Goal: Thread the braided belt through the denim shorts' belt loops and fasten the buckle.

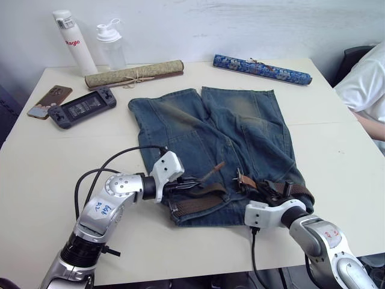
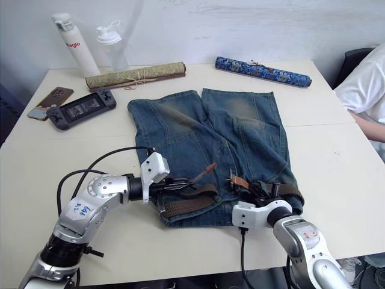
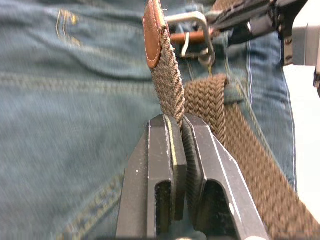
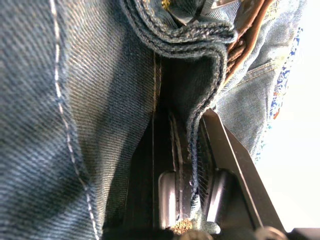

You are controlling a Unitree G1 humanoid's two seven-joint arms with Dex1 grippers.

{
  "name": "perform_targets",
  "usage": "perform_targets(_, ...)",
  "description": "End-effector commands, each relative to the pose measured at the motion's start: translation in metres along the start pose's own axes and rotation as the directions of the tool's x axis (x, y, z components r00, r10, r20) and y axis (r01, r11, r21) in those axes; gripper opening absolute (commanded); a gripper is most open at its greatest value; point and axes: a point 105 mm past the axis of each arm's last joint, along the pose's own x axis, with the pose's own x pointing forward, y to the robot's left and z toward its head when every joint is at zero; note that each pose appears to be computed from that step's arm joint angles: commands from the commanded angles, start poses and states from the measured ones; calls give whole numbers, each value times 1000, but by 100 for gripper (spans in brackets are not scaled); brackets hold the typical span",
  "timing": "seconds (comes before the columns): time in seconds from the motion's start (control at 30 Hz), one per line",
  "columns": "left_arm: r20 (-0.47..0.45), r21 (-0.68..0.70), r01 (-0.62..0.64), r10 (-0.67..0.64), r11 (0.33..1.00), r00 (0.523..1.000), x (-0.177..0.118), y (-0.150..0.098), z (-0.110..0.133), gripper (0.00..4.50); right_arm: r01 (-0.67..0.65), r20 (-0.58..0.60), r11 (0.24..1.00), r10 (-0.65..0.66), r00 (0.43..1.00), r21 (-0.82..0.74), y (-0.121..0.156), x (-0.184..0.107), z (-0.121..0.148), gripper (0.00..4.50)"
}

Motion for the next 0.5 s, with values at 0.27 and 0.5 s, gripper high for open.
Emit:
perform_targets(0.27,56,56,48,-51,997,997,-1,-7,19,0,-388,287,796,279,916,464,-14,-24,32,2)
perform_targets(0.5,65,65,82,-86,994,994,-2,-9,25,0,-610,444,484,421,791,628,-39,-37,37,2)
